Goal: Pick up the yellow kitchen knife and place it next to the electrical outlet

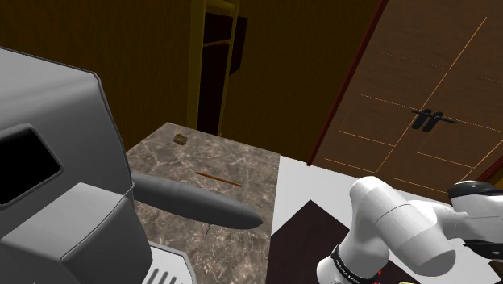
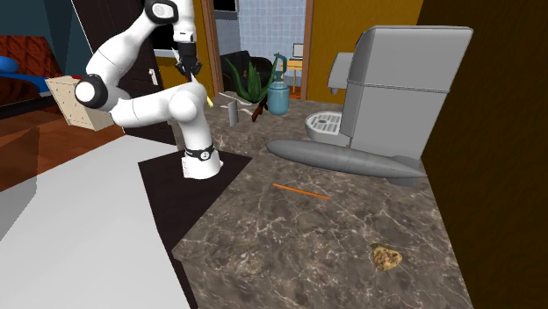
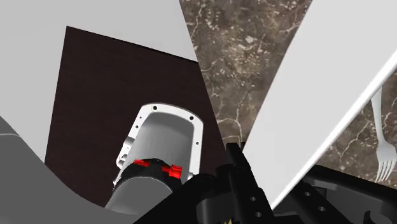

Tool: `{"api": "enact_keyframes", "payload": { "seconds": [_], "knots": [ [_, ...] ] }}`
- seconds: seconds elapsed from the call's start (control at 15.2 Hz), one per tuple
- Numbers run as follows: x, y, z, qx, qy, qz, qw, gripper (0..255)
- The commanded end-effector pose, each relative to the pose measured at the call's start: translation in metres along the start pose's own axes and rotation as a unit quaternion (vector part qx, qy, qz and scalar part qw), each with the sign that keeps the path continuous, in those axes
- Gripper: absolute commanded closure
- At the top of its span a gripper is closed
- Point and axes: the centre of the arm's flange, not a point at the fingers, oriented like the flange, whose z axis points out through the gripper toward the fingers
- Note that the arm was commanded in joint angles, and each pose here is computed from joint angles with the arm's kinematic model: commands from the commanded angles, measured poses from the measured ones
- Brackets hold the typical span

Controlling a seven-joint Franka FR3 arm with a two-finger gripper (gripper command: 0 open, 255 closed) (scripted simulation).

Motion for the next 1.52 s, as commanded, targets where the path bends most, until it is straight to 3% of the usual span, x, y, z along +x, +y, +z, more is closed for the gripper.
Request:
{"api": "enact_keyframes", "payload": {
  "seconds": [0.0,0.2,1.45],
  "knots": [
    [-0.027,-0.008,0.003,-0.001,-0.001,0.0,1.0,255],
    [-0.059,-0.019,0.004,-0.001,-0.001,0.0,1.0,255],
    [-0.054,-0.025,0.104,-0.001,-0.001,0.0,1.0,255]
  ]
}}
